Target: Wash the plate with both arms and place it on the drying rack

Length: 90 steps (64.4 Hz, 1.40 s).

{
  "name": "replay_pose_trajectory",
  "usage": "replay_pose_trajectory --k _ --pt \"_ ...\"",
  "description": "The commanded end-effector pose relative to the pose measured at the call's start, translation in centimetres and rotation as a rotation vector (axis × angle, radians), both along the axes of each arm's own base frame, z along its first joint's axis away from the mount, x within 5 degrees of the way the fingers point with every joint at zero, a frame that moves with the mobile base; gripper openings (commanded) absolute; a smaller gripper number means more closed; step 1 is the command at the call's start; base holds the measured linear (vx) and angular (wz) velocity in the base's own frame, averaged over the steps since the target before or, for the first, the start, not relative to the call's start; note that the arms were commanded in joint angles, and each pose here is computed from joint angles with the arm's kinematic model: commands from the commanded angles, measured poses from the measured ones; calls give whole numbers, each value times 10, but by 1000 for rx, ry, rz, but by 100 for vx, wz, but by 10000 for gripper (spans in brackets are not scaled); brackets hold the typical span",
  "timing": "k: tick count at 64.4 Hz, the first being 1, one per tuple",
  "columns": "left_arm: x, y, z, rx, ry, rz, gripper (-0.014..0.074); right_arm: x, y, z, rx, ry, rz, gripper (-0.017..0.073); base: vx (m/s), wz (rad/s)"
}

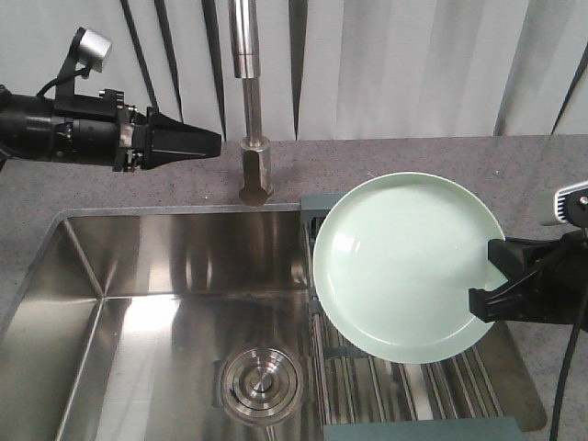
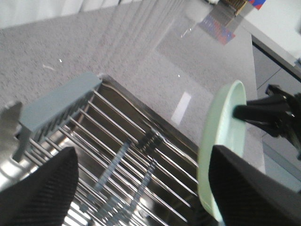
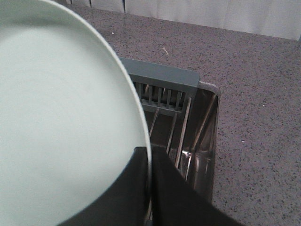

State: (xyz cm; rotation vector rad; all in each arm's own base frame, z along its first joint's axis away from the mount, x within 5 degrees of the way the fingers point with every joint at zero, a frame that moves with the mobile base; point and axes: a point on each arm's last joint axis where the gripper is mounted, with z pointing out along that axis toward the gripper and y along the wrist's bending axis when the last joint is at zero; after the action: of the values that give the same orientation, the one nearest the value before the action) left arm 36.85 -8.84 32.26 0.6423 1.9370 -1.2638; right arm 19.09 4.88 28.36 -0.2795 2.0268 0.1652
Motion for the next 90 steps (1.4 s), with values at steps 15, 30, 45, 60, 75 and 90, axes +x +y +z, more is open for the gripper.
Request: replay_pose_trajectory --k 15,30,45,60,75,90 --pt "27 -27 35 -118 -124 -98 556 3 -1 18 20 -113 -12 -5 0 0" --pt "54 -51 28 -136 -115 -142 556 3 -1 18 20 -113 -12 -5 0 0" --pt "81 -62 12 -123 -73 -150 556 3 -1 18 20 -113 -12 -5 0 0" --pt "96 -64 2 -113 -63 -147 556 3 -1 18 20 -113 -12 -5 0 0" --pt "102 -65 -11 -113 -34 -143 556 3 -1 18 20 -113 -12 -5 0 0" --pt "102 -65 -12 -124 15 -134 556 3 -1 18 20 -113 -12 -5 0 0"
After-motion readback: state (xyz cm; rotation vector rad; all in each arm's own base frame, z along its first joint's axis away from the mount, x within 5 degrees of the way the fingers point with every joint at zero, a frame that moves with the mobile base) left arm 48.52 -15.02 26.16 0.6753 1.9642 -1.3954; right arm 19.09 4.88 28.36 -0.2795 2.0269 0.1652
